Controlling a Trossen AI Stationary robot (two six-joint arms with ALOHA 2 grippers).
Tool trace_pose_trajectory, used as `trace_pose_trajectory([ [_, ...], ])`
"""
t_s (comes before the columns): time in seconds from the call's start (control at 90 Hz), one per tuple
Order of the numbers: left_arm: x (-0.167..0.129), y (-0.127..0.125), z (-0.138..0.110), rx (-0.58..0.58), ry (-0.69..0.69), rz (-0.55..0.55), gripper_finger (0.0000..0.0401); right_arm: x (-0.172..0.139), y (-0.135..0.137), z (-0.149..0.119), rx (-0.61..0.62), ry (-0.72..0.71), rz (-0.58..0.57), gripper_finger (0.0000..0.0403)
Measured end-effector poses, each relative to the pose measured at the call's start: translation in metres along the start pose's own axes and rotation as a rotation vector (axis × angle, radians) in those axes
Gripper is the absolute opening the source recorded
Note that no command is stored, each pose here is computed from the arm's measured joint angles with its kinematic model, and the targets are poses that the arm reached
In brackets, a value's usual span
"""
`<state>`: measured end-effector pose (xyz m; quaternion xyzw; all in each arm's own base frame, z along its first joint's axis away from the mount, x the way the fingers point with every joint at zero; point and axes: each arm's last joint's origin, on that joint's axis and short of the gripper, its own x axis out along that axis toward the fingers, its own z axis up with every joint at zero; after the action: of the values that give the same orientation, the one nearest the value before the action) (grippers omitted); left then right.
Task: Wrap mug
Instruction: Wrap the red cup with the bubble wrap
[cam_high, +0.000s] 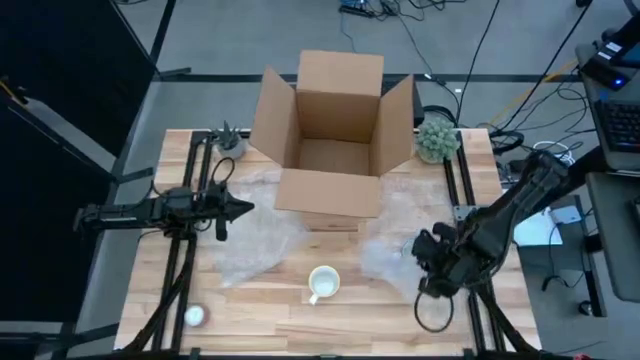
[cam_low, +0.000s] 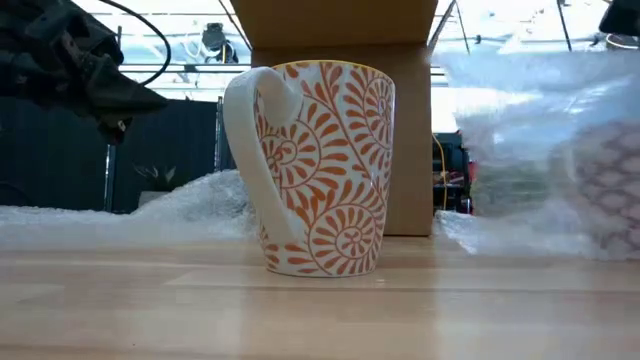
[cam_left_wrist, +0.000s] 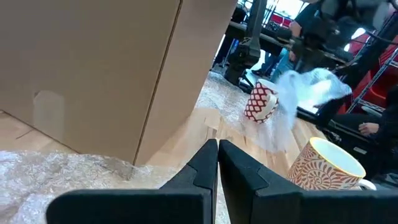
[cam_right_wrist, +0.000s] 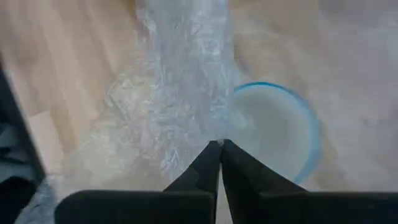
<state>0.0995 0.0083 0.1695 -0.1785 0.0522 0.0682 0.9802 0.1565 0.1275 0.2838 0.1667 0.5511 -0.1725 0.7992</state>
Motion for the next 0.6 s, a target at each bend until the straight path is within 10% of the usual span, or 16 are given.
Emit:
trace_pose_trajectory([
  [0.6, 0.000, 0.000, 0.000, 0.000, 0.002, 0.001, 0.0003, 0.027, -0.048, 0.018, 0.397, 0.059, -0.315, 0.0025],
])
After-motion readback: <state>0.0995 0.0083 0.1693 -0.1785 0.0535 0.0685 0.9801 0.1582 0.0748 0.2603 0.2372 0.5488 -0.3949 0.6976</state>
